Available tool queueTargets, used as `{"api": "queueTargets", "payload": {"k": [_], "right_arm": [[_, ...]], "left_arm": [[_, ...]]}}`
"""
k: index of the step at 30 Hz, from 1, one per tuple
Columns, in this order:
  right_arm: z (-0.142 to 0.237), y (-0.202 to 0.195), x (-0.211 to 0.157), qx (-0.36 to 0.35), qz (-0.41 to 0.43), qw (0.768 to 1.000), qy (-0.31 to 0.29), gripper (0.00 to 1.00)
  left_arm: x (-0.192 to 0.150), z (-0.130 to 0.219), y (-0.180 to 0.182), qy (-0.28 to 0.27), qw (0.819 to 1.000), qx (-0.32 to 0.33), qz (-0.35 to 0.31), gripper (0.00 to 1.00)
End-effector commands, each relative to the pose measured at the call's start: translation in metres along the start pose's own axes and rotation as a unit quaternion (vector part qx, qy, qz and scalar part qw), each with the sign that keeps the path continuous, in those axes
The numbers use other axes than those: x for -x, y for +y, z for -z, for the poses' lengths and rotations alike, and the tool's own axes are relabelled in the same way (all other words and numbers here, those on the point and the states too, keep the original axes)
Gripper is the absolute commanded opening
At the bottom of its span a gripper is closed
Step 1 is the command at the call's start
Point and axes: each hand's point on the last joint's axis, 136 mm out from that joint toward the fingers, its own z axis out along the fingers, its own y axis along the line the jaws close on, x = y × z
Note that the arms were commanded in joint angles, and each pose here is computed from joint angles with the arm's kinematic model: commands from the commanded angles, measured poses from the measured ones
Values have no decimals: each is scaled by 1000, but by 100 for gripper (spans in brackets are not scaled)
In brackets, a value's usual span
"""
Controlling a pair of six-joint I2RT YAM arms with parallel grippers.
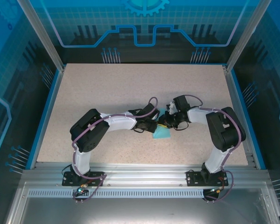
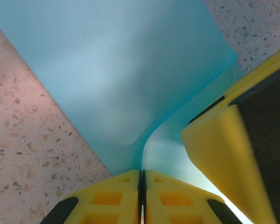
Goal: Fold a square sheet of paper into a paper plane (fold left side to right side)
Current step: Fold the triangle a second time at the center of the table.
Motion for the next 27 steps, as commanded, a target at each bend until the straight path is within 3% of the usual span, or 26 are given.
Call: {"api": "queueTargets", "payload": {"k": [1, 16, 21, 24, 27], "right_arm": [[-5, -7, -3, -26, 7, 1000, 8, 17], [-13, -43, -16, -86, -8, 996, 29, 17], [-13, -52, -20, -96, -17, 995, 32, 17], [-13, -53, -20, -97, -17, 995, 32, 17], [-13, -53, -19, -95, -18, 995, 31, 17]], "left_arm": [[-9, -10, 6, 20, 1000, 4, 0, 12], [-1, -3, 3, 11, 1000, 4, 0, 14], [16, 23, 2, -18, 1000, 7, 3, 35], [23, 46, 0, -38, 999, 0, 5, 53], [27, 69, -4, -59, 998, -13, 8, 59]]}}
